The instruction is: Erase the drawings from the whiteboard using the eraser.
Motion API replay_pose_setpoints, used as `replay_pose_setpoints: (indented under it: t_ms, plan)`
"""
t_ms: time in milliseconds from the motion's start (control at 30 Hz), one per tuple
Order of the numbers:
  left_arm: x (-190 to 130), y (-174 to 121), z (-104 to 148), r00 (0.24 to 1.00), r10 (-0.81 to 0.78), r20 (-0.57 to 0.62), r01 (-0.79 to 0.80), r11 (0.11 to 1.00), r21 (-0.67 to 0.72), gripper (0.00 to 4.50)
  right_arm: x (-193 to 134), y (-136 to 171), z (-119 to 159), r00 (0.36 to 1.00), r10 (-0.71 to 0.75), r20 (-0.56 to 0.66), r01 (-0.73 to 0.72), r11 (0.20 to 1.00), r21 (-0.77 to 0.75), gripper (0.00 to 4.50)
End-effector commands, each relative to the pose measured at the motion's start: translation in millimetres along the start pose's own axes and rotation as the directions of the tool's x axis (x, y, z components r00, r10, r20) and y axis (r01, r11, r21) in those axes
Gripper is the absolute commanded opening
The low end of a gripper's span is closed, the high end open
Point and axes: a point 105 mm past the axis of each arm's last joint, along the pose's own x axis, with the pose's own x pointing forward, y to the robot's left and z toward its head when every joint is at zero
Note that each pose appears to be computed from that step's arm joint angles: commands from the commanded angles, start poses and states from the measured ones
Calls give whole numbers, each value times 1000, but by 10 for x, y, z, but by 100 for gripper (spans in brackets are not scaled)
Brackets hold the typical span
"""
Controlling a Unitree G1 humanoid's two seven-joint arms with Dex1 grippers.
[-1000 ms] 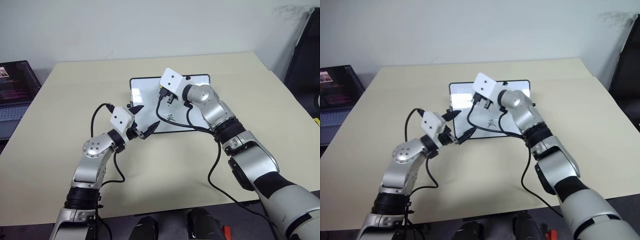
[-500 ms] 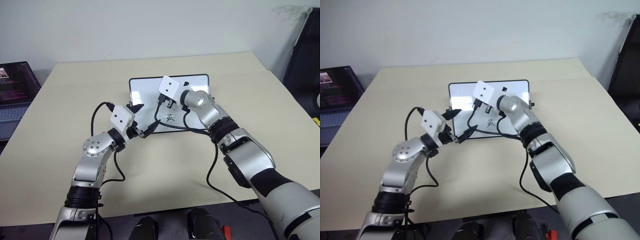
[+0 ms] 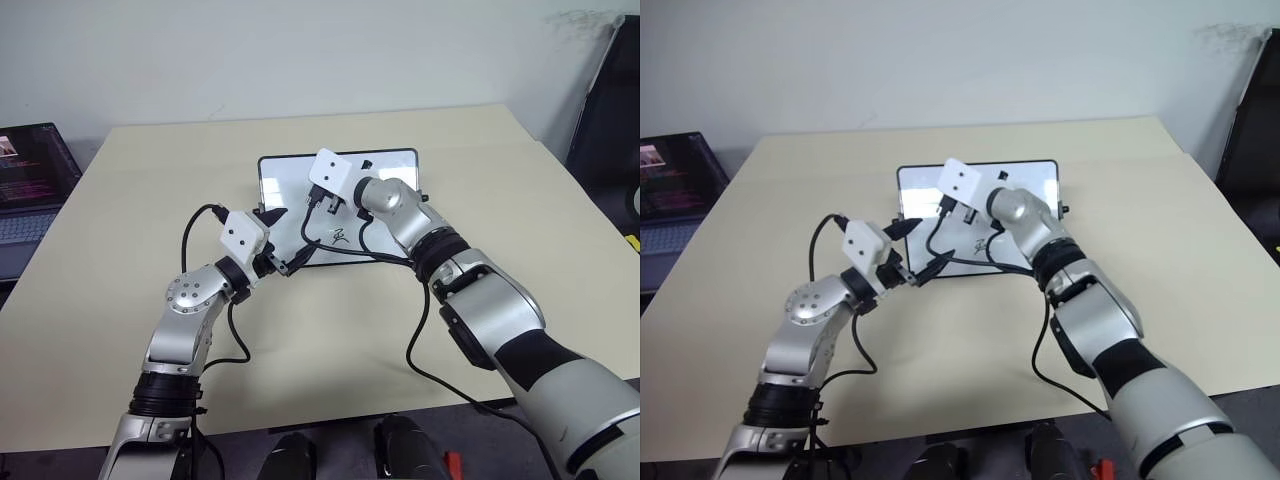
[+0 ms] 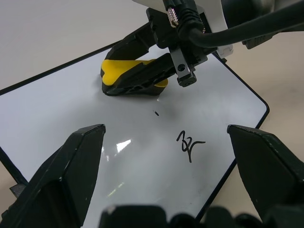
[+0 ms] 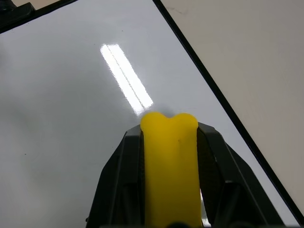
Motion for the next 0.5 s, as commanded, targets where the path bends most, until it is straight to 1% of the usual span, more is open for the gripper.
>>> replay_pose_setpoints:
  t_ms: [33, 400, 500]
  plan:
    - [-1, 28, 119, 999, 6, 36, -7, 1000, 29, 450, -17, -111, 82, 999, -25, 24, 25, 1000, -14, 113]
    - [16, 22, 124, 999, 2, 39, -4, 999, 34, 450, -142, -104, -386, 997, -4, -81, 3, 1000, -21, 113]
    - [6, 23, 123, 999, 5, 38, -7, 999, 35, 450, -212, -141, -566, 992, -8, -125, 5, 1000, -27, 113]
